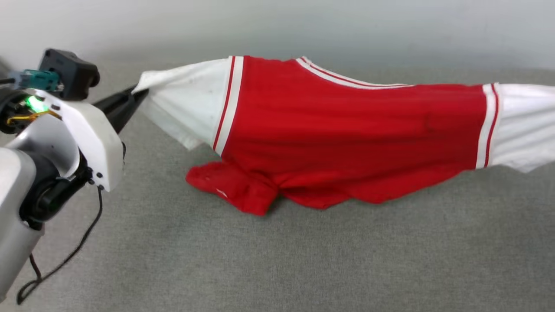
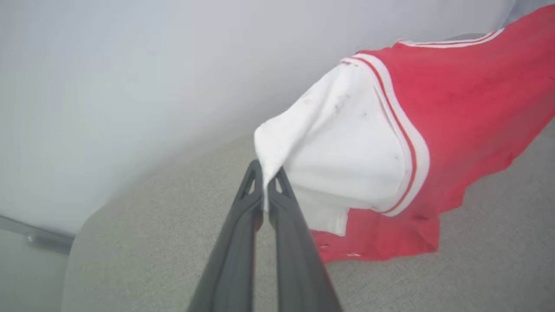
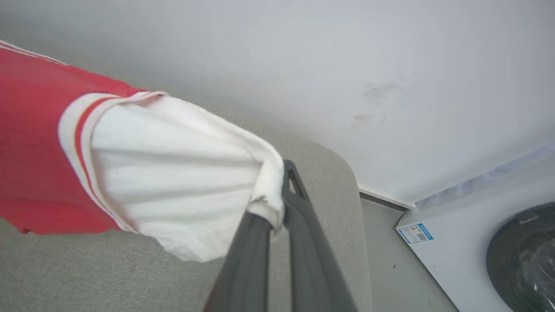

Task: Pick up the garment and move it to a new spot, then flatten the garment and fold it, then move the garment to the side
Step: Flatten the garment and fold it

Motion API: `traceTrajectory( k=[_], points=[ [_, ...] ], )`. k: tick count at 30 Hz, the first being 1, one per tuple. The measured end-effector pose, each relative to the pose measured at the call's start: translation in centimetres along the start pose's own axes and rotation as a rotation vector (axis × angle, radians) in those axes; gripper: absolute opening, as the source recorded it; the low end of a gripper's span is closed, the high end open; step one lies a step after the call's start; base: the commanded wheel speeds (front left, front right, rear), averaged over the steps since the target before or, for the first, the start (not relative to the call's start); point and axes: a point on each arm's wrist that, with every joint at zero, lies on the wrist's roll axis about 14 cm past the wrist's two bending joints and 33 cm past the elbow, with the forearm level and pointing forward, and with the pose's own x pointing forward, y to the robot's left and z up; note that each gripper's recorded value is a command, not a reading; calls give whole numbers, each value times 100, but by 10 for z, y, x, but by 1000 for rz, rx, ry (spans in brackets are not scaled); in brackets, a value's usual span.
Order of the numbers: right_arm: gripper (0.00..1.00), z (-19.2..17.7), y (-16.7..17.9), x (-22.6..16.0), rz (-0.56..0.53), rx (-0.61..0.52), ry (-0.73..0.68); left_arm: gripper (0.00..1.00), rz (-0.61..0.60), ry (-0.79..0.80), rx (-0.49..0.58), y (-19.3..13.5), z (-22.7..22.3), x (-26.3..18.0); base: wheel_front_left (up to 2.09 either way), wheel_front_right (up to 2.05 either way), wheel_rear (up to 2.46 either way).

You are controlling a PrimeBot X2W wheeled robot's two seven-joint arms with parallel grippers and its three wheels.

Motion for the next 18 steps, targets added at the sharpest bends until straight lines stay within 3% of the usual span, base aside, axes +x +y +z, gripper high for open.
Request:
traceTrajectory(
  k=[18],
  points=[
    [0,155,-81,-119,-182,-30,-577,0,136,-671,241,-19,187,-122,0,0,0]
  ],
)
